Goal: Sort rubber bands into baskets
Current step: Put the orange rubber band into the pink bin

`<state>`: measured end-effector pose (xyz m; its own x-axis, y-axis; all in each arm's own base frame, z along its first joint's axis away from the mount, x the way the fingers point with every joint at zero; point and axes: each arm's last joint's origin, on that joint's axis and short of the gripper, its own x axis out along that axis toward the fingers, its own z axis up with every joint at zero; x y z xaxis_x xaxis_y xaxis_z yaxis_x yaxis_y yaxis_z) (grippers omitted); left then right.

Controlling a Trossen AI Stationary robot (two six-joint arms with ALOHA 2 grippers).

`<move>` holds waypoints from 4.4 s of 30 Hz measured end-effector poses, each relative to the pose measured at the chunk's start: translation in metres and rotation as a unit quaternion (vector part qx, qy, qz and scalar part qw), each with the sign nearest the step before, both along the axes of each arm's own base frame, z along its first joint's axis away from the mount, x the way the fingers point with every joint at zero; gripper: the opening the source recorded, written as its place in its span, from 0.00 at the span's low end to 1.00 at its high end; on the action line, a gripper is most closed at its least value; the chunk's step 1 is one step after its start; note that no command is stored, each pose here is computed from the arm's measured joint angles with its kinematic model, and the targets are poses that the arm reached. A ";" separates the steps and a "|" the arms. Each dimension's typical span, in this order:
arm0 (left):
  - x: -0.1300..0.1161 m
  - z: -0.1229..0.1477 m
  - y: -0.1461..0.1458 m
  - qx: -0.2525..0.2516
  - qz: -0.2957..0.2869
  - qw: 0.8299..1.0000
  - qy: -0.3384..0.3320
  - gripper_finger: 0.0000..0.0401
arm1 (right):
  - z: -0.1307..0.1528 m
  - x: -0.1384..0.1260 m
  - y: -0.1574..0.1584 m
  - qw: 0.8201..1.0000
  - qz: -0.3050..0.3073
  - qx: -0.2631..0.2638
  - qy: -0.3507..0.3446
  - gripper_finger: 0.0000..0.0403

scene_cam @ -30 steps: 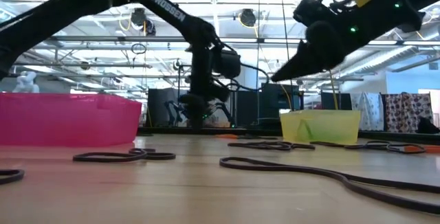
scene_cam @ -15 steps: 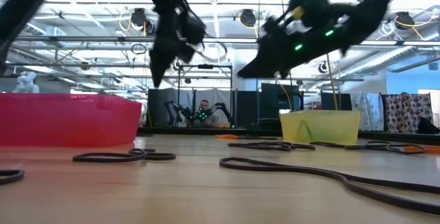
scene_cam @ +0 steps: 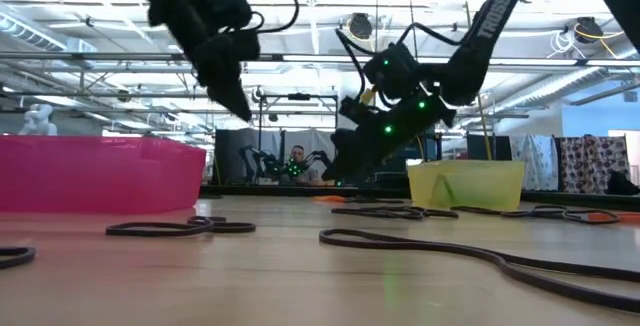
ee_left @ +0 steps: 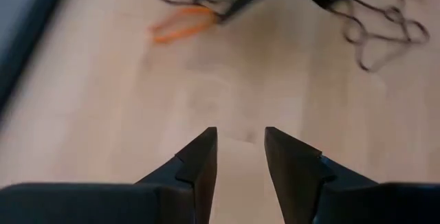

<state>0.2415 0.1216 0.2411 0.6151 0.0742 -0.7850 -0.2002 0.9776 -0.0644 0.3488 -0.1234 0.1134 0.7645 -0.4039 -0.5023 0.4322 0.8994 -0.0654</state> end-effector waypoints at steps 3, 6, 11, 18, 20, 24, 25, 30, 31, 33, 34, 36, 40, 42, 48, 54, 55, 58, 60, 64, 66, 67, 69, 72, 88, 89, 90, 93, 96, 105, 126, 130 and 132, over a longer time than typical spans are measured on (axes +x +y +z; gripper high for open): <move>0.000 -0.018 -0.016 -0.009 -0.033 0.999 -0.012 0.32 | -0.008 0.002 -0.001 1.000 0.001 -0.004 -0.006 0.37; 0.000 -0.029 -0.028 -0.026 -0.043 0.999 -0.001 0.32 | -0.016 0.008 -0.002 1.000 -0.002 0.003 0.000 0.37; 0.006 -0.033 -0.050 -0.040 -0.068 0.997 -0.002 0.32 | -0.034 0.023 -0.010 0.997 -0.059 -0.012 0.045 0.37; 0.003 -0.018 -0.069 0.006 -0.061 0.998 -0.015 0.32 | -0.039 0.033 -0.013 0.988 -0.108 0.005 0.110 0.20; -0.002 -0.009 -0.072 0.013 -0.063 0.997 -0.034 0.32 | -0.037 0.033 -0.014 0.987 -0.112 0.013 0.115 0.09; -0.017 0.014 -0.080 0.013 -0.079 0.994 -0.080 0.32 | -0.032 0.032 -0.013 0.987 -0.117 0.015 0.110 0.02; -0.022 0.018 -0.081 0.016 -0.078 0.993 -0.088 0.32 | -0.030 0.033 -0.012 0.988 -0.112 0.018 0.108 0.01; -0.043 0.012 -0.085 0.040 -0.063 0.985 -0.157 0.32 | -0.011 0.037 0.007 0.993 -0.072 0.005 0.091 0.00; -0.045 0.005 -0.086 0.038 -0.056 0.981 -0.182 0.32 | -0.004 0.040 0.012 0.995 -0.061 0.003 0.079 0.00; -0.048 -0.014 -0.088 0.023 -0.050 0.970 -0.239 0.32 | 0.009 0.043 0.021 0.999 -0.034 -0.001 0.041 0.00; -0.048 -0.022 -0.089 0.014 -0.048 0.961 -0.271 0.32 | 0.015 0.044 0.025 1.000 -0.015 0.001 0.016 0.00; -0.052 -0.038 -0.091 -0.003 -0.042 0.946 -0.321 0.32 | 0.023 0.043 0.033 0.999 0.035 0.014 -0.039 0.00; -0.055 -0.051 -0.094 -0.006 -0.042 0.921 -0.388 0.32 | 0.034 0.036 0.054 0.975 0.170 0.059 -0.132 0.00; -0.053 -0.051 -0.095 -0.001 -0.049 0.916 -0.398 0.32 | 0.042 0.033 0.064 0.954 0.230 0.081 -0.172 0.00; -0.042 -0.056 -0.106 0.035 -0.099 0.905 -0.412 0.32 | 0.045 0.033 0.095 0.917 0.328 0.115 -0.197 0.00; -0.031 -0.064 -0.120 0.064 -0.155 0.893 -0.417 0.32 | 0.044 0.034 0.124 0.903 0.369 0.113 -0.188 0.00; -0.028 -0.065 -0.123 0.070 -0.171 0.891 -0.414 0.32 | 0.044 0.034 0.128 0.901 0.374 0.113 -0.186 0.00; -0.021 -0.070 -0.133 0.092 -0.235 0.880 -0.402 0.32 | 0.043 0.034 0.138 0.898 0.385 0.119 -0.178 0.00; -0.016 -0.074 -0.138 0.106 -0.258 0.877 -0.392 0.32 | 0.042 0.033 0.143 0.895 0.391 0.120 -0.175 0.00; -0.006 -0.077 -0.140 0.120 -0.268 0.877 -0.381 0.32 | 0.041 0.033 0.151 0.893 0.400 0.122 -0.166 0.00; -0.002 -0.080 -0.140 0.118 -0.269 0.879 -0.375 0.32 | 0.041 0.033 0.153 0.892 0.403 0.122 -0.167 0.00; -0.001 -0.081 -0.140 0.117 -0.269 0.881 -0.372 0.32 | 0.041 0.033 0.153 0.891 0.403 0.122 -0.166 0.00; 0.000 -0.083 -0.140 0.116 -0.270 0.883 -0.367 0.32 | 0.041 0.033 0.153 0.892 0.403 0.124 -0.163 0.00; 0.001 -0.083 -0.140 0.117 -0.268 0.883 -0.367 0.32 | 0.038 0.032 0.152 0.895 0.399 0.127 -0.153 0.00; 0.001 -0.084 -0.139 0.152 -0.284 0.875 -0.362 0.32 | 0.035 0.032 0.126 0.913 0.357 0.142 -0.137 0.00; 0.001 -0.084 -0.139 0.152 -0.284 0.875 -0.362 0.32 | 0.035 0.032 0.124 0.914 0.354 0.144 -0.139 0.00; 0.001 -0.084 -0.139 0.152 -0.284 0.875 -0.362 0.32 | 0.035 0.032 0.124 0.914 0.353 0.144 -0.140 0.00; 0.001 -0.085 -0.139 0.151 -0.284 0.876 -0.360 0.32 | 0.037 0.033 0.122 0.914 0.351 0.141 -0.148 0.00; 0.001 -0.086 -0.138 0.150 -0.284 0.879 -0.353 0.32 | 0.039 0.033 0.122 0.912 0.352 0.136 -0.160 0.00; 0.001 -0.089 -0.131 0.167 -0.252 0.893 -0.332 0.32 | 0.040 0.034 0.122 0.911 0.351 0.138 -0.164 0.00; 0.001 -0.089 -0.132 0.162 -0.259 0.892 -0.332 0.32 | 0.044 0.034 0.107 0.914 0.325 0.154 -0.188 0.00; 0.000 -0.089 -0.132 0.162 -0.259 0.893 -0.332 0.32 | 0.043 0.034 0.106 0.915 0.323 0.156 -0.185 0.00; 0.000 -0.089 -0.132 0.161 -0.259 0.893 -0.332 0.32 | 0.043 0.034 0.106 0.915 0.323 0.156 -0.185 0.00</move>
